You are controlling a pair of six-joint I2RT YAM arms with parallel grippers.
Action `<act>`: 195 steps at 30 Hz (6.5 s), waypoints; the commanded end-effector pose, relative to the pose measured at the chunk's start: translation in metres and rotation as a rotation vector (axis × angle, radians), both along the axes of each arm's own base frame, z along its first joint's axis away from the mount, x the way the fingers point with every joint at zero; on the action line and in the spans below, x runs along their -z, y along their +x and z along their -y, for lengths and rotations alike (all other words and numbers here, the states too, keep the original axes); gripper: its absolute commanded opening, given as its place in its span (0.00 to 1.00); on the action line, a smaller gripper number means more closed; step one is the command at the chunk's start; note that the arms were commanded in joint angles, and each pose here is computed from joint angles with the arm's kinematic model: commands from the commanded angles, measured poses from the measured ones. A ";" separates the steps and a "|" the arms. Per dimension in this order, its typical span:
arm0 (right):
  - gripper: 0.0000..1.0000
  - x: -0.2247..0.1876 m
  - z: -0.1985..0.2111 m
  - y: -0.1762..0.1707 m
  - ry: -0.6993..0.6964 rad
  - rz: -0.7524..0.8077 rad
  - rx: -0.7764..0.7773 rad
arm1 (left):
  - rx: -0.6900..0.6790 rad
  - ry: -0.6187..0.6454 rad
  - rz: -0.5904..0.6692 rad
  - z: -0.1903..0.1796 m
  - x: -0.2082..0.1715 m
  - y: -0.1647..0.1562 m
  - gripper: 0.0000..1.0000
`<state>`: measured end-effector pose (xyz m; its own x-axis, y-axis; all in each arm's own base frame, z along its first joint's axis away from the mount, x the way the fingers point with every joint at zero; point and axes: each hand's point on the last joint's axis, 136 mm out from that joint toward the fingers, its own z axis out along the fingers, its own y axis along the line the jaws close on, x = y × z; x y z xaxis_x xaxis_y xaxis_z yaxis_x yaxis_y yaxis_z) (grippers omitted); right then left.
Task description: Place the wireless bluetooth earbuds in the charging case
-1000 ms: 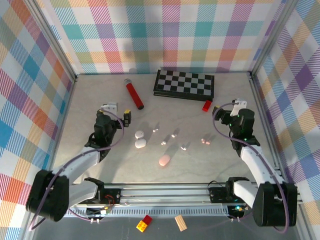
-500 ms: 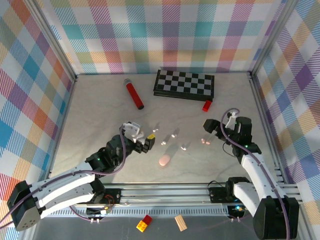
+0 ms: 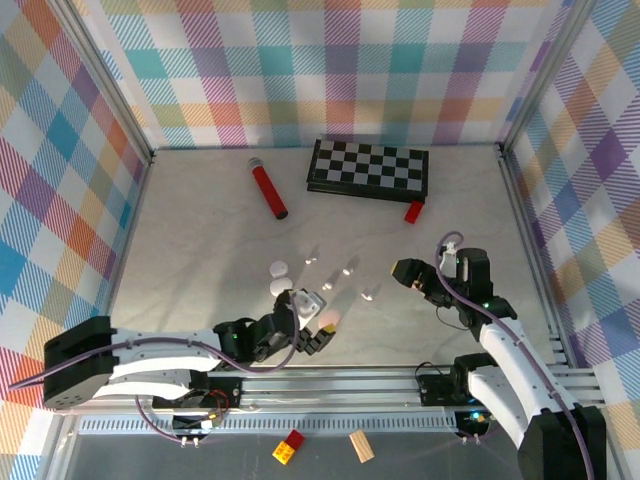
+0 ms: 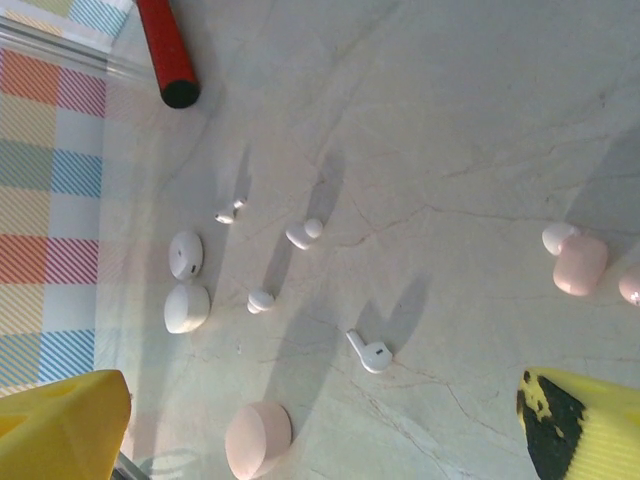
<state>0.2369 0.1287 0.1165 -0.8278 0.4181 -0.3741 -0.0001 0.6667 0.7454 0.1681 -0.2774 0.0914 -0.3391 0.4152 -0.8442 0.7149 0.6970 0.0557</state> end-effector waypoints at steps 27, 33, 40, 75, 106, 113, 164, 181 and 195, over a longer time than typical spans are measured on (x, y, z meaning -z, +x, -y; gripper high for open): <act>0.99 0.023 -0.008 -0.014 -0.019 -0.088 -0.011 | 0.113 0.027 -0.271 0.034 0.079 0.003 0.67; 0.99 0.024 -0.007 -0.015 -0.022 -0.097 -0.002 | 0.125 0.014 -0.267 0.030 0.078 -0.001 0.57; 0.99 0.019 -0.010 -0.009 -0.015 -0.097 -0.011 | 0.126 0.015 -0.286 0.022 0.079 -0.008 0.58; 0.99 -0.016 -0.074 -0.050 0.320 -0.278 -0.336 | 0.304 -0.160 -0.057 0.066 -0.014 0.020 0.33; 0.19 -0.029 -0.098 -0.062 0.420 -0.281 -0.379 | 0.441 -0.345 -0.023 0.102 -0.066 0.019 0.34; 0.47 -0.035 -0.098 -0.063 0.410 -0.260 -0.391 | 0.433 -0.344 -0.025 0.099 -0.065 0.019 0.35; 0.08 -0.101 -0.054 -0.033 0.684 -0.103 -0.157 | 0.340 -0.758 0.313 0.111 -0.164 0.055 1.00; 0.10 -0.133 -0.056 -0.045 0.732 -0.051 -0.228 | 0.555 -0.741 0.298 0.116 -0.161 0.048 0.76; 0.10 -0.136 -0.055 -0.046 0.734 -0.050 -0.222 | 0.671 -0.734 0.298 0.133 -0.160 0.044 0.69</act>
